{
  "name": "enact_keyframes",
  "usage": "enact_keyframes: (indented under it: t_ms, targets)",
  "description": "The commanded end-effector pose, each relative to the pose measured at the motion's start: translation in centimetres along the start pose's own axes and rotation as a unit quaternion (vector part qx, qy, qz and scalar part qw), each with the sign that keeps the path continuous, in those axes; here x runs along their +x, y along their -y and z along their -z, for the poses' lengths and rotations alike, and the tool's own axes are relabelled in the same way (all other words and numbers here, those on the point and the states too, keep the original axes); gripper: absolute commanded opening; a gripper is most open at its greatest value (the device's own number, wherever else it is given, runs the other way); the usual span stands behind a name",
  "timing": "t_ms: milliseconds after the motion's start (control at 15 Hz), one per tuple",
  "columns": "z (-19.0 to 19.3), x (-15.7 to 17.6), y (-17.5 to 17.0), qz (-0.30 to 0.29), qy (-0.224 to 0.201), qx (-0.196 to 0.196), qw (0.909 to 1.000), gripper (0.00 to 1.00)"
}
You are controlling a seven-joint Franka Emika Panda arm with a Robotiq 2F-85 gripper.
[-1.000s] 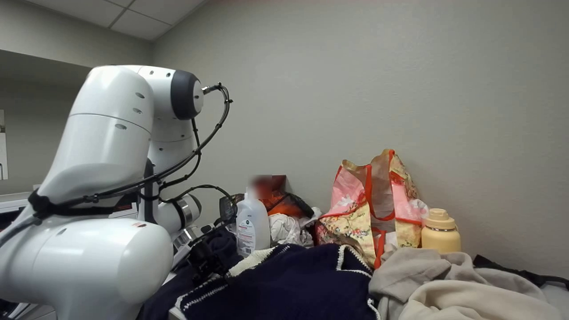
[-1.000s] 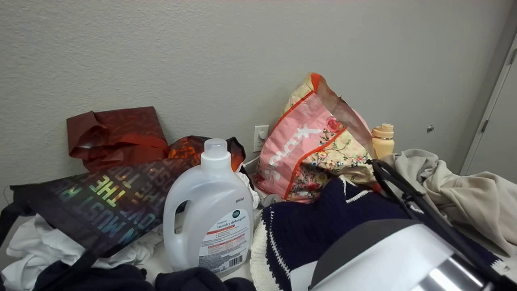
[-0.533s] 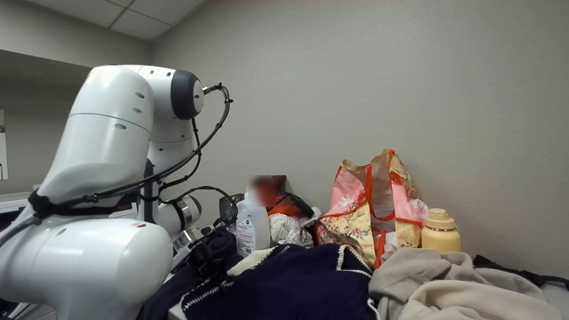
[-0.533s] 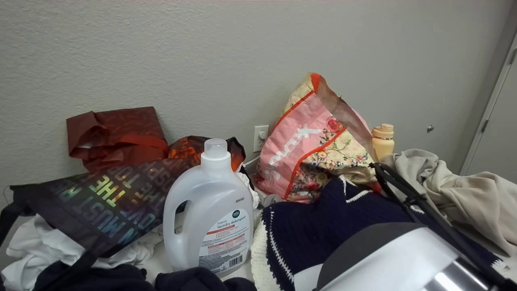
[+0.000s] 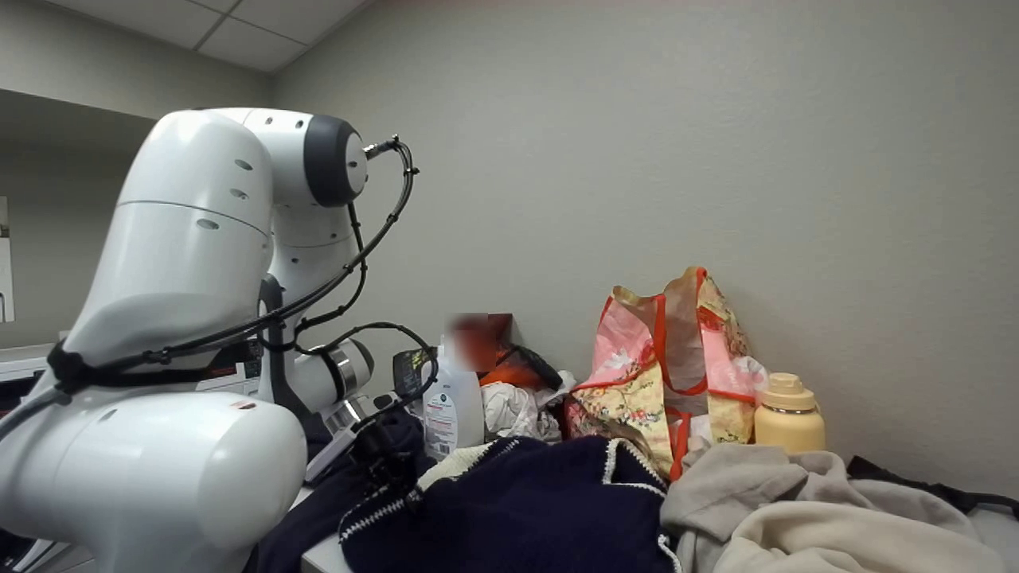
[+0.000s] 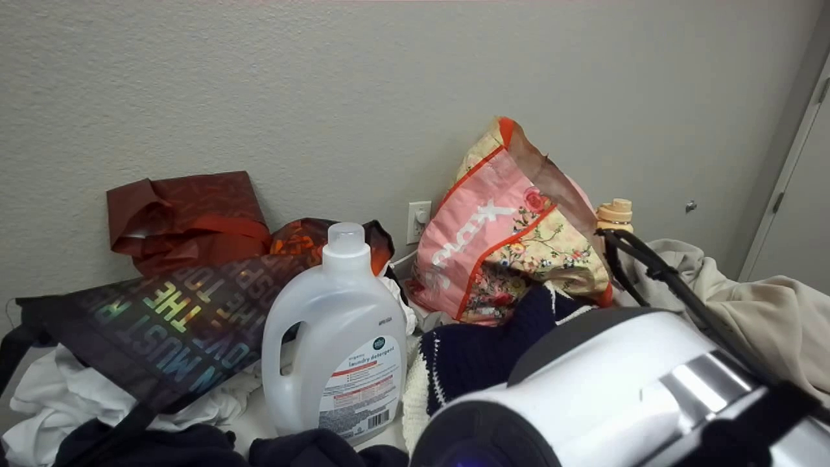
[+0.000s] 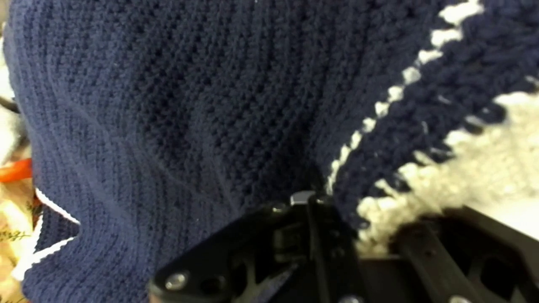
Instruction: Fold the navy cloth on the table in half.
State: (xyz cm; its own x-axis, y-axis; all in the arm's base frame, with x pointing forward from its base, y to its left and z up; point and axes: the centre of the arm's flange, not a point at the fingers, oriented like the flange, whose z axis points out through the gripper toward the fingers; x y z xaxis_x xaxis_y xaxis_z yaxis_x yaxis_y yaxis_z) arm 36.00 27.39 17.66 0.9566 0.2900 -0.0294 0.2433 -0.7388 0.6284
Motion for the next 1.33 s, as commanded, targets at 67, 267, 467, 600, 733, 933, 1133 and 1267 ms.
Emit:
enact_keyframes:
  t_ms: [67, 267, 467, 600, 733, 933, 1133, 1267]
  targets:
    - [1.1, 2.6, -3.9, -0.019, 0.002, 0.015, 0.9997, 0.03]
    - [1.0, 3.8, -5.6, -0.031, 0.008, 0.021, 0.9993, 0.03]
    - [0.0, 4.0, -6.8, -0.042, 0.017, 0.025, 0.9987, 0.02]
    - [-1.1, 3.4, -7.5, -0.047, 0.023, 0.032, 0.9981, 0.02]
    - [-1.9, 2.8, -8.8, -0.055, 0.027, 0.051, 0.9968, 0.02]
    - [-2.5, 2.1, -11.1, -0.07, 0.024, 0.104, 0.9918, 0.02]
    - [-2.3, 1.7, -14.6, -0.086, 0.013, 0.161, 0.9831, 0.03]
    - [-1.4, 2.1, -16.9, -0.097, 0.002, 0.189, 0.9771, 0.03]
